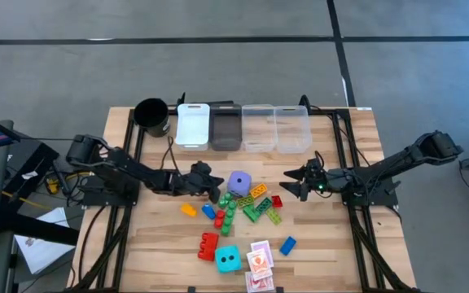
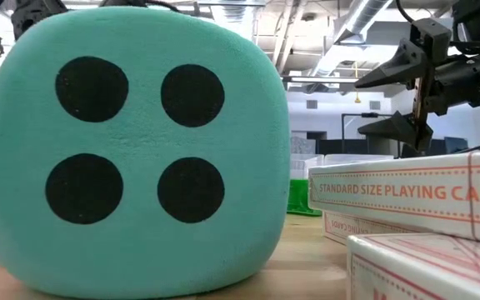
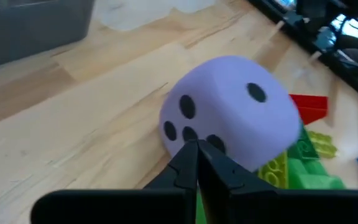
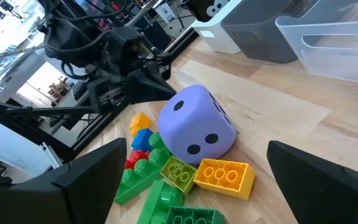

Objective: Pick & Place Toys
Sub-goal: Put the purple dice into the black bin

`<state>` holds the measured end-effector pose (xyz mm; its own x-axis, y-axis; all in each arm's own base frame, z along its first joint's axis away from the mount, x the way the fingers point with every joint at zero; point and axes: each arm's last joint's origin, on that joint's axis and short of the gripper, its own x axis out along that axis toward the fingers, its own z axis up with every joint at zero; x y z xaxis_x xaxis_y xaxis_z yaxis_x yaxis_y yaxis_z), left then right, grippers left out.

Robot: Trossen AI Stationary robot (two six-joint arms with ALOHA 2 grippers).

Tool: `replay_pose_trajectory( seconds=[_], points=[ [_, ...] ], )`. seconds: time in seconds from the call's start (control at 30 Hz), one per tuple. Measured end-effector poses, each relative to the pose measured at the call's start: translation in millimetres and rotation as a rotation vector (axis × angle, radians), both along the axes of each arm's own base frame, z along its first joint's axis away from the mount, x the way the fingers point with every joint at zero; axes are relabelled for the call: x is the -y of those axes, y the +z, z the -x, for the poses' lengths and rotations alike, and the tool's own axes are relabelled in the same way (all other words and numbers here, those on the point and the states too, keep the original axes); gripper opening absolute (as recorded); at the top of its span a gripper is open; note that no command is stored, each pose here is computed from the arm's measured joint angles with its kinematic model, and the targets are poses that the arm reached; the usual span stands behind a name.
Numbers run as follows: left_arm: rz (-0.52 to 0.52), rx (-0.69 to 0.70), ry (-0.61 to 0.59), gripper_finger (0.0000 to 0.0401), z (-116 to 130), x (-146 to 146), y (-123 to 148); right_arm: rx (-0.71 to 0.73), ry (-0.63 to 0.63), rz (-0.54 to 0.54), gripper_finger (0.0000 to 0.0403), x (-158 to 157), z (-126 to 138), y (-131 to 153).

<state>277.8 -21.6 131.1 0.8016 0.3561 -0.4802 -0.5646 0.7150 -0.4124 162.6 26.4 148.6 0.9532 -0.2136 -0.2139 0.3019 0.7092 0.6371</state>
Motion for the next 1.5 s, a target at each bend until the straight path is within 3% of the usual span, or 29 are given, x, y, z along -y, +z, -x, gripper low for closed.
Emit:
replay_pose_trajectory(
  seconds=[0.3,0.7,1.2,1.5],
  points=[
    [0.027,0.016,0.007,0.0,-4.2,-1.7,-8.4,0.0,0.0,0.001,0.0382,0.0,0.0,0.0],
    [0.118,0.029,-0.142,0.0,-10.6,4.0,-19.4,-0.001,0.001,0.003,0.0382,-0.1,0.0,0.0],
    [0.081,0.034,-0.124,0.0,-10.9,3.1,-18.5,0.004,-0.005,-0.025,0.0382,-0.1,0.1,-0.2],
    [0.085,0.033,-0.13,0.0,-10.9,3.3,-18.5,-0.013,0.01,0.029,0.0382,-0.2,0.1,-0.6]
  ],
)
